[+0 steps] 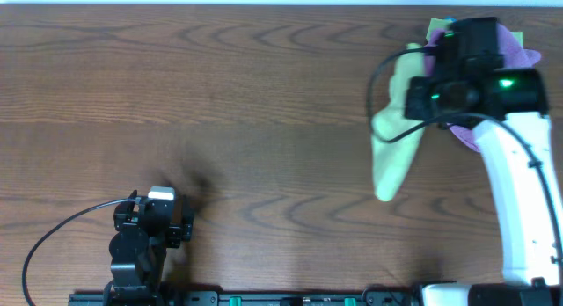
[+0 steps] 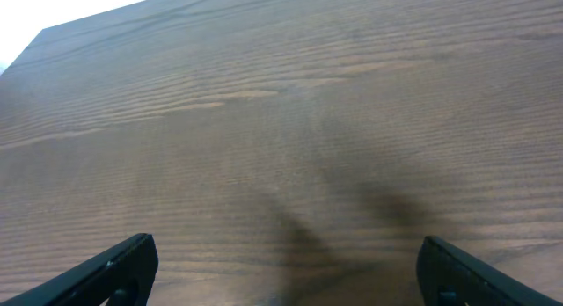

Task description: Fold the cloth

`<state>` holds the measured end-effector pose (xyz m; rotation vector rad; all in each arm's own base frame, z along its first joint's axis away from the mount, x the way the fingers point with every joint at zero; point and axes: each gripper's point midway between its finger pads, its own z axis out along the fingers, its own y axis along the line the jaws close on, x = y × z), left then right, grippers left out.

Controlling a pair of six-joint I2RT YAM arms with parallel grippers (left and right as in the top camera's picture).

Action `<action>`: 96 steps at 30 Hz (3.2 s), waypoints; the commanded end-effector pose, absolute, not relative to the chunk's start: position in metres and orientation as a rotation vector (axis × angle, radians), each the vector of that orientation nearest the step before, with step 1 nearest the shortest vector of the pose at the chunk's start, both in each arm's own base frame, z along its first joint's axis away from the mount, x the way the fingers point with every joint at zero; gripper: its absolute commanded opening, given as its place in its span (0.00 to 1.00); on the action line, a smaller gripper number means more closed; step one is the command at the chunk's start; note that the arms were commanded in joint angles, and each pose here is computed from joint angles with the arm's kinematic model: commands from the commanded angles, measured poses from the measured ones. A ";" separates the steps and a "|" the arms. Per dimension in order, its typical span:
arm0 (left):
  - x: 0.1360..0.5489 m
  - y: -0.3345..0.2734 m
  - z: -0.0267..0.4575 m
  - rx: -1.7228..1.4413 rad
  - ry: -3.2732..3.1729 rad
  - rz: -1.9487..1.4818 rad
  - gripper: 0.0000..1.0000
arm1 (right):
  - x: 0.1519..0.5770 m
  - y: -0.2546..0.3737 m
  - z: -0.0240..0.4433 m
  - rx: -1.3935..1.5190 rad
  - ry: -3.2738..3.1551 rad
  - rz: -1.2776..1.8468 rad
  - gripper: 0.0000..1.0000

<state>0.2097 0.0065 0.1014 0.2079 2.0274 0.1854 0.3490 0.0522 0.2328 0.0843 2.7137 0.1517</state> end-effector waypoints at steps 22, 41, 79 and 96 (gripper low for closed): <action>0.210 0.010 0.098 0.211 2.029 0.211 0.95 | 0.393 0.211 0.206 -0.395 2.533 0.233 0.01; 0.210 0.010 0.098 0.211 2.029 0.211 0.95 | 0.363 0.245 0.171 -0.650 2.624 0.232 0.99; 0.210 0.008 0.098 0.217 2.027 0.198 0.95 | 0.363 0.280 0.087 -0.489 2.804 0.196 0.92; 0.210 -0.037 0.105 0.303 1.976 -0.108 0.95 | 0.359 0.221 0.064 -0.171 2.958 0.427 0.89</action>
